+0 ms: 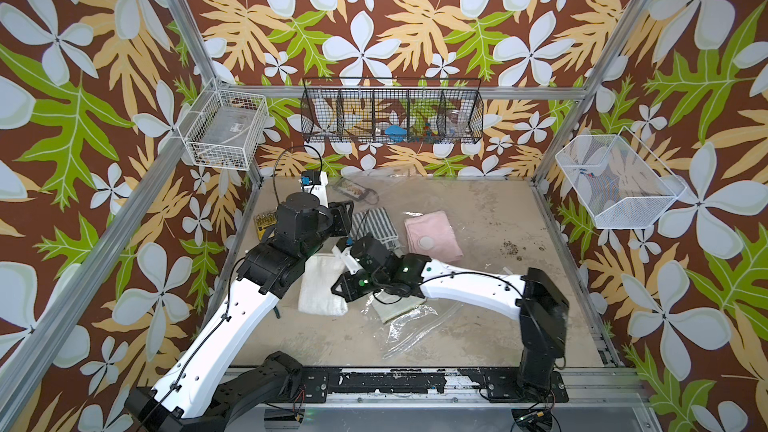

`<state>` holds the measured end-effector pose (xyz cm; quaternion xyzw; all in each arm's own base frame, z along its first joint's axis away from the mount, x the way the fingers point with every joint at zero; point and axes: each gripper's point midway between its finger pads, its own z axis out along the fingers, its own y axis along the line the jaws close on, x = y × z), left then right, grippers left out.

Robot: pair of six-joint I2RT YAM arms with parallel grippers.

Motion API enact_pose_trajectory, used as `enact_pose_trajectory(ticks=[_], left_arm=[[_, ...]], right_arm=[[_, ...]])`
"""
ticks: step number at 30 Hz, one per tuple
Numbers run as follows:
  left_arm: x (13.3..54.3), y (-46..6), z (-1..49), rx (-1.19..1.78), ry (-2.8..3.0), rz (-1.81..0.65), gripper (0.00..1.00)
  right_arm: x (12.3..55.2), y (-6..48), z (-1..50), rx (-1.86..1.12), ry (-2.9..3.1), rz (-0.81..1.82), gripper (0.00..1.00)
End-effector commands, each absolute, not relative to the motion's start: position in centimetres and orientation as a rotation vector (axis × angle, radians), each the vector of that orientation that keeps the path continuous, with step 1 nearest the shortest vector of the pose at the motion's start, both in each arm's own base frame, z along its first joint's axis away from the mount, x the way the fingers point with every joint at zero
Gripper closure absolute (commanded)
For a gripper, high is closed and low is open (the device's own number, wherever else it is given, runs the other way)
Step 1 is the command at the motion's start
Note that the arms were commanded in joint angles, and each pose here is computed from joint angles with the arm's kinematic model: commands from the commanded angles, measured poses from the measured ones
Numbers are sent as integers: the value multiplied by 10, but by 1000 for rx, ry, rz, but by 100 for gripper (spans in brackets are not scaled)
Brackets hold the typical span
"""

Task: Place the folded towel into the vacuum bag
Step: Pick up the towel from the center of the board, then place the towel in the vacuum bag, then pick up the towel from the vacuum bag.

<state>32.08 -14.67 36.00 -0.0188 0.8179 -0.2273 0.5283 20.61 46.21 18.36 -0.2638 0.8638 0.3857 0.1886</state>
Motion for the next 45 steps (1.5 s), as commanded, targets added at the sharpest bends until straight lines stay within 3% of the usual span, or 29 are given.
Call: enact_pose_trajectory(ticks=[1,10,15,18,21,27,34,40,45], left_arm=[[315,-162,354,1,1989,-633,51],[305,-232,283,85,2129,-792,51],[293,-245,237,87,2223,-831,51],[287,-241,216,89,2269,-812,51],[275,-238,194,99,2320,-812,50],[248,-239,124,169,2490,-756,41],[233,-256,82,229,2556,-784,50],[200,-271,72,320,2594,-862,63],[200,-267,100,341,2559,-835,63]], right_arm=[[212,404,177,-819,2433,953,92],[230,248,58,-500,2816,774,85],[250,226,60,-380,2786,729,53],[249,236,76,-326,2740,861,45],[244,232,75,-220,2735,890,43],[233,228,65,-59,2710,969,42],[240,234,53,30,2706,1015,46],[267,234,70,-96,2697,845,72],[283,222,74,-194,2710,589,80]])
